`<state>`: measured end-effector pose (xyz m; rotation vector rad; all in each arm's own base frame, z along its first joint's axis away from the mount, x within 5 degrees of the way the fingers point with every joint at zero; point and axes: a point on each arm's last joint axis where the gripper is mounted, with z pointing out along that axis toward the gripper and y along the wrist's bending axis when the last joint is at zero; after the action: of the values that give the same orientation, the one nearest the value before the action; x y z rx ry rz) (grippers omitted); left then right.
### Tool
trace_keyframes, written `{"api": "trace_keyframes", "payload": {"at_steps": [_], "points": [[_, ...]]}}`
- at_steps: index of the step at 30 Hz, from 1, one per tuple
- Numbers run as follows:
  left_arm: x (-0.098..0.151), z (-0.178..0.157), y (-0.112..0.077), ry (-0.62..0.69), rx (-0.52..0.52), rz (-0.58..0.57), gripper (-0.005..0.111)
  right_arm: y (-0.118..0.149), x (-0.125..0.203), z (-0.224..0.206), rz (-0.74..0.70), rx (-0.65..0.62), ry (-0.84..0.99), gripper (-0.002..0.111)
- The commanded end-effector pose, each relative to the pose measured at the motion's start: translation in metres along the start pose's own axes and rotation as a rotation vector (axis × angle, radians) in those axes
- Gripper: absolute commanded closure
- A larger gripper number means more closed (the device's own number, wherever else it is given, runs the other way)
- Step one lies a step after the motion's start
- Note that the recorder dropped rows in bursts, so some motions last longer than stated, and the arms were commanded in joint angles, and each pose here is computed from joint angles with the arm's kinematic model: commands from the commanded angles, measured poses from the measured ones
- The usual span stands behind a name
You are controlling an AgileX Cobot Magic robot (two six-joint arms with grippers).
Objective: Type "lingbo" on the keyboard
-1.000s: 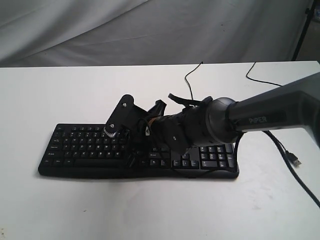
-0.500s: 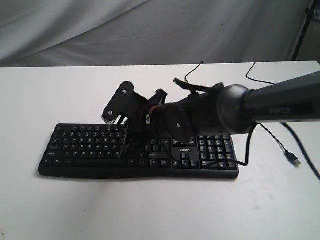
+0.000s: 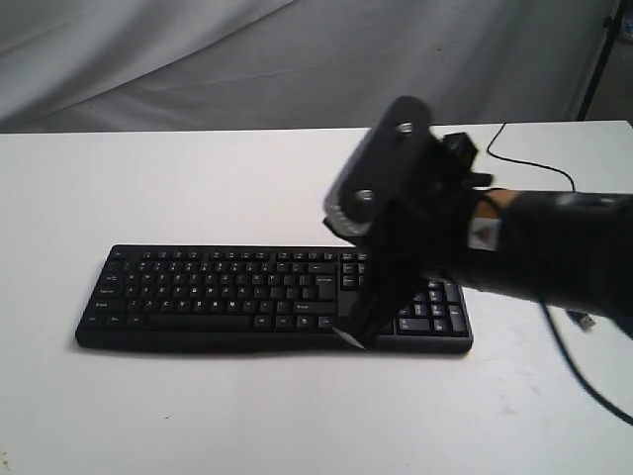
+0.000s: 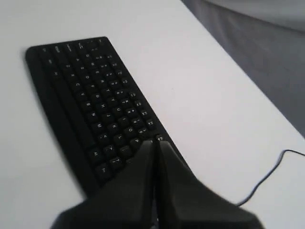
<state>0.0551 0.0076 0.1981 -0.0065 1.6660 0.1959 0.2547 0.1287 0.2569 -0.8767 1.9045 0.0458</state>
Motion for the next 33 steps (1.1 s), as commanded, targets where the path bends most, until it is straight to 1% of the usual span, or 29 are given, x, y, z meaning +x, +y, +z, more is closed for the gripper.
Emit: {"api": "trace_keyframes", "payload": {"at_steps": [1, 8, 14, 21, 22, 26, 33], "points": [[0.001, 0.001, 0.0, 0.003, 0.004, -0.003, 0.106, 0.003, 0.005, -0.059, 0.008, 0.044, -0.112, 0.108], [0.001, 0.001, 0.0, 0.003, 0.004, -0.003, 0.106, 0.006, 0.014, -0.121, -0.007, 0.118, -0.279, 0.108], [0.001, 0.001, 0.0, 0.003, 0.004, -0.003, 0.106, 0.014, 0.032, -0.147, 0.018, 0.137, -0.344, 0.108], [0.001, 0.001, 0.0, 0.003, 0.004, -0.003, 0.106, 0.016, 0.039, -0.167, 0.019, 0.165, -0.405, 0.108], [0.001, 0.001, 0.0, 0.003, 0.004, -0.003, 0.106, 0.015, 0.041, -0.171, 0.023, 0.185, -0.414, 0.108], [0.001, 0.001, 0.0, 0.003, 0.004, -0.003, 0.106, 0.012, 0.055, -0.179, 0.047, 0.26, -0.388, 0.108], [0.001, 0.001, 0.0, 0.003, 0.004, -0.003, 0.106, 0.009, 0.09, -0.193, 0.126, 0.463, -0.263, 0.108]]}}
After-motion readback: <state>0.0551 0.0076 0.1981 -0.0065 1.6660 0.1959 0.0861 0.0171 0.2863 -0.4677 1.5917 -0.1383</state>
